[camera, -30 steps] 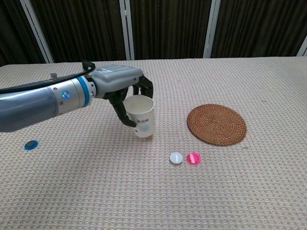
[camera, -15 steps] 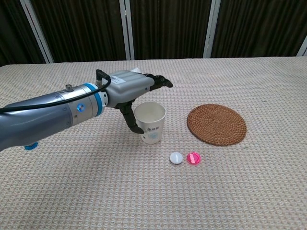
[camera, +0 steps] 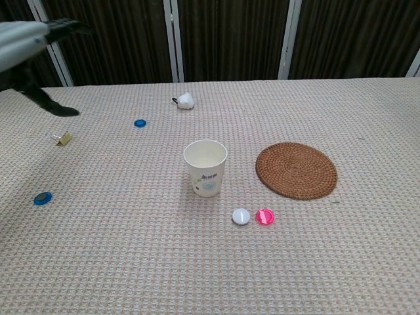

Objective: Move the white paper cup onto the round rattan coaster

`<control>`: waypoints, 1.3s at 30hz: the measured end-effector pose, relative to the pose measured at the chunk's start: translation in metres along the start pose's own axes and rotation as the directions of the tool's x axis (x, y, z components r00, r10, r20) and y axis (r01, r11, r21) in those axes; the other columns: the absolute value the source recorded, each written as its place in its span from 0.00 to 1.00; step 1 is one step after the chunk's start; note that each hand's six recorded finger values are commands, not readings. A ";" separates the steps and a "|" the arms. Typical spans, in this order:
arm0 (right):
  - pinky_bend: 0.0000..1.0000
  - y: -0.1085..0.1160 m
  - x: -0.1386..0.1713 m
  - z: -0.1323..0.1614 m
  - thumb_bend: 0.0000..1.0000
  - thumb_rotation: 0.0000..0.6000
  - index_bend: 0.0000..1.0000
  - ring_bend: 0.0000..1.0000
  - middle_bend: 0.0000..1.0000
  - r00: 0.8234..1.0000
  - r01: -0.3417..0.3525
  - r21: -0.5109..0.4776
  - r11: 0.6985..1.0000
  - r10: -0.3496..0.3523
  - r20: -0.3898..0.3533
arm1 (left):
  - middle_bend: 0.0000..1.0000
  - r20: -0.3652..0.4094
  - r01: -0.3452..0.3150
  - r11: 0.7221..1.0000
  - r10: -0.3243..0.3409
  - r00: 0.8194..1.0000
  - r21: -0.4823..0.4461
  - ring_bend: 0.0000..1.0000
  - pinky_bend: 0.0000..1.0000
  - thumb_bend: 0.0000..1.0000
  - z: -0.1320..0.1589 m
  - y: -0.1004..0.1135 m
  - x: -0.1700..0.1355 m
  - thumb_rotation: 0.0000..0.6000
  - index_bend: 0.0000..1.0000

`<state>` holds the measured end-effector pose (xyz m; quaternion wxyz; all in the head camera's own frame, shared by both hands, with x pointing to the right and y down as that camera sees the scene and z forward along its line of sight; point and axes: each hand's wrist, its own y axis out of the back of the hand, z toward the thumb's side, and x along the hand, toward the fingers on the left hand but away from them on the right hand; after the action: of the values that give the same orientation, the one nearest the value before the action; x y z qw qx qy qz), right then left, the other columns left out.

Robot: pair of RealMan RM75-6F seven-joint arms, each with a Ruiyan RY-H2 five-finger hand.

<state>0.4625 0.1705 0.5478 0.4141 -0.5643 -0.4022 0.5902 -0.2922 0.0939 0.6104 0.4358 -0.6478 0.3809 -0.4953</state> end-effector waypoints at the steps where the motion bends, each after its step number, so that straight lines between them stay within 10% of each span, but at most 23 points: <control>1: 0.00 -0.001 0.000 0.003 0.00 1.00 0.00 0.00 0.00 1.000 -0.006 -0.001 1.000 0.006 -0.012 | 0.00 -0.043 -0.017 1.000 0.017 0.999 0.004 0.00 0.00 0.00 -0.014 0.005 -0.008 1.00 0.00; 9: 0.00 -0.017 -0.014 0.064 0.00 1.00 0.00 0.00 0.00 0.978 -0.085 0.007 0.996 0.085 -0.191 | 0.00 -0.281 -0.034 0.999 0.045 0.959 0.042 0.00 0.00 0.00 -0.092 0.034 -0.071 1.00 0.00; 14: 0.00 -0.024 -0.029 0.123 0.00 1.00 0.00 0.00 0.00 0.925 -0.162 -0.011 0.987 0.148 -0.351 | 0.00 -0.283 -0.033 0.999 0.037 0.958 0.018 0.00 0.00 0.00 -0.099 0.036 -0.085 1.00 0.00; 26: 0.00 -0.032 -0.066 0.306 0.00 1.00 0.00 0.00 0.01 0.681 -0.284 0.045 0.958 0.234 -0.694 | 0.00 -0.270 -0.012 0.999 0.025 0.963 0.051 0.00 0.00 0.00 -0.115 0.034 -0.083 1.00 0.00; 31: 0.06 -0.044 -0.076 0.358 0.00 1.00 0.01 0.03 0.07 0.660 -0.287 0.044 0.957 0.231 -0.715 | 0.00 -0.282 0.002 0.999 0.010 0.959 0.040 0.00 0.00 0.00 -0.123 0.032 -0.081 1.00 0.00; 39: 0.09 -0.081 -0.091 0.397 0.05 1.00 0.06 0.07 0.13 0.688 -0.293 0.099 0.951 0.281 -0.669 | 0.00 -0.273 0.024 0.999 -0.012 0.962 0.042 0.00 0.00 0.00 -0.125 0.028 -0.079 1.00 0.00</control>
<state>0.0709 0.1090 0.6699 0.4296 -0.7987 -0.1357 0.3989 -0.4332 0.1340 0.5756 0.3891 -0.5671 0.4201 -0.5921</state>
